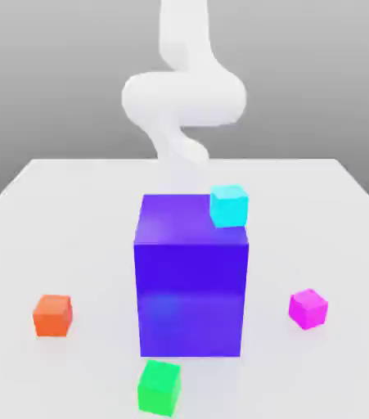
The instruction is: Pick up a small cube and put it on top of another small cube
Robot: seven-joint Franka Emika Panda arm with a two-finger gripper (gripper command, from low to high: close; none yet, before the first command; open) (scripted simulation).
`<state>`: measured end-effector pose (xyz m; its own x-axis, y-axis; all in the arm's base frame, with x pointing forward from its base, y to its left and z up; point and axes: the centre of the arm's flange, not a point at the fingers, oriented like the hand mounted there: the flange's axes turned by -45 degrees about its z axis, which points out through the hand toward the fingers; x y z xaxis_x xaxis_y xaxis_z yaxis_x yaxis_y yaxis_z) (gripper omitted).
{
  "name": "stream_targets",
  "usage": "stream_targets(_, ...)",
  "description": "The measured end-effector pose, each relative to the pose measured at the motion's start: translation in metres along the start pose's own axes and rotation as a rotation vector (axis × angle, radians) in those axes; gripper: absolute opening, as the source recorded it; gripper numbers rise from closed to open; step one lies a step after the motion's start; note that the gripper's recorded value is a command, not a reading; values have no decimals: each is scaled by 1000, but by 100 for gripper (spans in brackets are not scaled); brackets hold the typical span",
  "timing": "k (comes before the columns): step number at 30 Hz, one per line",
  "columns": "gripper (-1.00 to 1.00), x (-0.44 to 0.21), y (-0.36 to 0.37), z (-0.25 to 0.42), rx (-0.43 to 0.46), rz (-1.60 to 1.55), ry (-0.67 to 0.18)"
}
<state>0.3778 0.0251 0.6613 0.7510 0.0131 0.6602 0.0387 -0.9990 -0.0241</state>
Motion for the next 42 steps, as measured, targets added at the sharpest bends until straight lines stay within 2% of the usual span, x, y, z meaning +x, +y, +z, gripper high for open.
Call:
stream_targets(5, 0, -50, -63, 123, 82, -71, -188)
stream_targets(10, 0, -136, -126, 216, 128, -159, -371)
stream_targets(15, 0, -247, -172, 274, 140, -261, -546)
stream_targets(20, 0, -362, -195, 301, 125, -377, -696)
stream_targets(26, 0, -408, -193, 341, 119, -382, -716)
stream_targets(27, -100, -414, -192, 347, 119, -382, -717)
stream_targets(34, -100, -416, -192, 349, 119, -382, -716)
stream_targets(42, -100, -373, -185, 308, 113, -360, -723)
